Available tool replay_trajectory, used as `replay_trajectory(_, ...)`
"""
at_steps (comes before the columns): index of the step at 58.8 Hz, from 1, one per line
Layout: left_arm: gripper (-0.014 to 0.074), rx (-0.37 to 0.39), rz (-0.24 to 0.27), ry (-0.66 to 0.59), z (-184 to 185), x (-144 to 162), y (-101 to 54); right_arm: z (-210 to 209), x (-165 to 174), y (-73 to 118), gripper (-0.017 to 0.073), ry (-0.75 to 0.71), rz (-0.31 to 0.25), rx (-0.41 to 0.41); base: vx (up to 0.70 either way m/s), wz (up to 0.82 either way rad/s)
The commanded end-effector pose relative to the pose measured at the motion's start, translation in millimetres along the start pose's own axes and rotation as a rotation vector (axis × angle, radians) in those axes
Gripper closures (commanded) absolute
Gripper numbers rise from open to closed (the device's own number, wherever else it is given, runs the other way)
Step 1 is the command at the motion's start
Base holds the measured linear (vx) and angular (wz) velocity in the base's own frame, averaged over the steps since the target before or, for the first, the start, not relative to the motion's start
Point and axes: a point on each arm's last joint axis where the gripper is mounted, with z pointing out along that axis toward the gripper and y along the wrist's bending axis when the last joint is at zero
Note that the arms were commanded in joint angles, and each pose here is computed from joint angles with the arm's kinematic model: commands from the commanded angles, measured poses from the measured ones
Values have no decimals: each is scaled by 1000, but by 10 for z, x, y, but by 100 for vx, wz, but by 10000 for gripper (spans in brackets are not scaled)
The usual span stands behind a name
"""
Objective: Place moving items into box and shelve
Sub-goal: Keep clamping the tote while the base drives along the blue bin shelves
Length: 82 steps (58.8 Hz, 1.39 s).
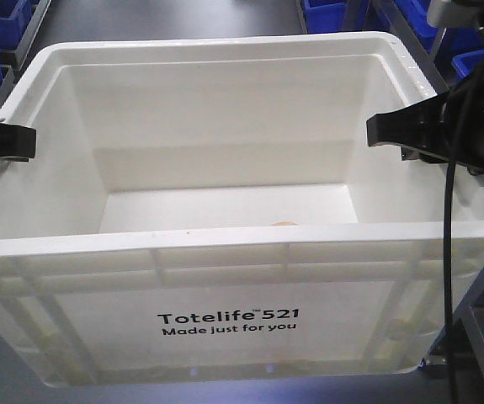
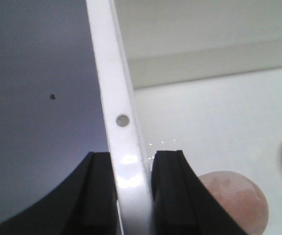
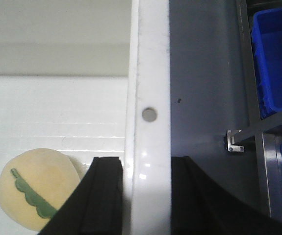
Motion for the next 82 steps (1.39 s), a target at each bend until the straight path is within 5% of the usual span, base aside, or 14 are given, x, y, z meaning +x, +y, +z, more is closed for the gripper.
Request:
replay_trajectory(1, 454, 40, 22, -187, -212, -160, -19, -206, -164, -74, 449, -190, -23, -3, 37, -3)
replay_trajectory(82, 454, 40, 22, -187, -212, -160, -19, -206, -164, -74, 449, -190, -23, -3, 36, -2)
